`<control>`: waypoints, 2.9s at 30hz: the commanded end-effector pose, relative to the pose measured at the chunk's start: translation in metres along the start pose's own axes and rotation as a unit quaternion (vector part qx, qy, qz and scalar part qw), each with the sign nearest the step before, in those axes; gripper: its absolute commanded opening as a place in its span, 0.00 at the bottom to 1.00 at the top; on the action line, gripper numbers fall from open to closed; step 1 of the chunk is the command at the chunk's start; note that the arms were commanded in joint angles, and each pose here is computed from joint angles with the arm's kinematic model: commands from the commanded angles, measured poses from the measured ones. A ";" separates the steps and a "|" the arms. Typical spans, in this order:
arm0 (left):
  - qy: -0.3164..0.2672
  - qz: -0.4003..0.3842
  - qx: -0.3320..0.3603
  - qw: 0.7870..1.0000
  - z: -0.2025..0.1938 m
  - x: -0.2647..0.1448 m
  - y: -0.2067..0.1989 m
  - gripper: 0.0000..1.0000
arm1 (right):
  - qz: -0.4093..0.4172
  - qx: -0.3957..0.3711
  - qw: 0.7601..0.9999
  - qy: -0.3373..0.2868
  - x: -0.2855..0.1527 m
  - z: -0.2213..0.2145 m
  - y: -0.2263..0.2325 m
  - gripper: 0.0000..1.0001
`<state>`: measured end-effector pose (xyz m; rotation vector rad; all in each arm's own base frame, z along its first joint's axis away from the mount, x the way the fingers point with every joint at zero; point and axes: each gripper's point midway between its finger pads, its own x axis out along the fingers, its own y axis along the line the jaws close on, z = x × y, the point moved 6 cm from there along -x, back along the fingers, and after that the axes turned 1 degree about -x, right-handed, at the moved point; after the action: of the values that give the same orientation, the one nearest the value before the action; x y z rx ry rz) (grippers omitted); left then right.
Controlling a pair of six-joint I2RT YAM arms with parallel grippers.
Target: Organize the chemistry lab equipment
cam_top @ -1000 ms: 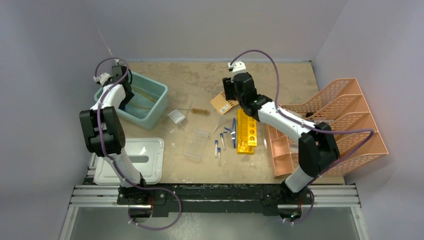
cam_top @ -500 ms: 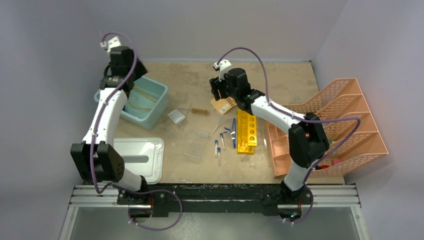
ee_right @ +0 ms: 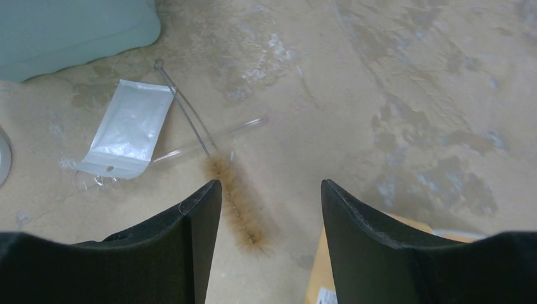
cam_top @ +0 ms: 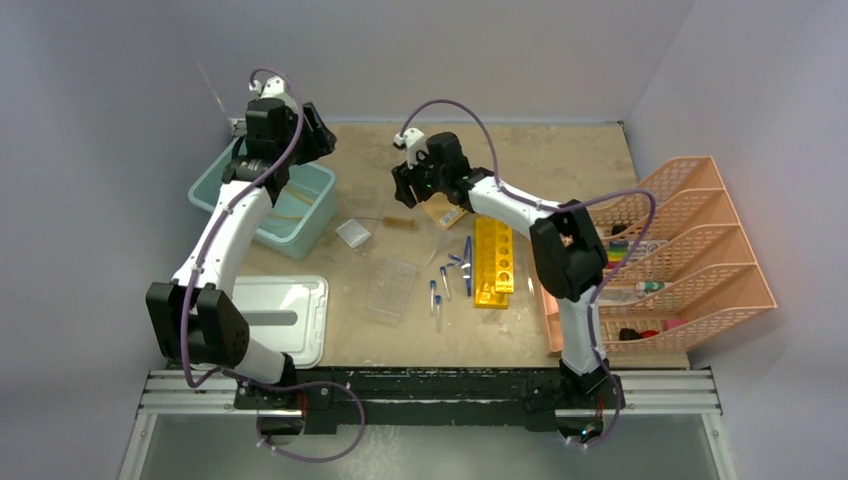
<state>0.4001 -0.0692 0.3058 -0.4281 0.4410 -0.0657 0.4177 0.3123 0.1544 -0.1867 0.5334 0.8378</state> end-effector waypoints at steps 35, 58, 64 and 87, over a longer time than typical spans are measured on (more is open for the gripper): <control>-0.059 0.093 -0.051 0.993 0.017 -0.016 0.014 0.54 | 0.024 -0.059 0.997 0.045 0.037 0.007 0.028 0.00; 0.014 -0.282 -0.241 0.929 -0.015 0.038 -0.093 0.64 | 0.219 0.138 0.956 -0.136 -0.061 0.102 0.024 0.00; 0.056 -0.249 -0.248 0.934 -0.044 0.049 -0.095 0.47 | 0.224 0.151 0.953 -0.139 -0.059 0.105 0.024 0.00; 0.068 -0.248 -0.238 0.937 -0.056 0.046 -0.099 0.00 | 0.191 0.206 0.946 -0.159 -0.059 0.116 -0.002 0.05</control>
<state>0.4197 -0.1861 0.2655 -1.0363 0.5379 -0.4485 0.4320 0.3117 0.2517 0.4426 0.5301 1.0220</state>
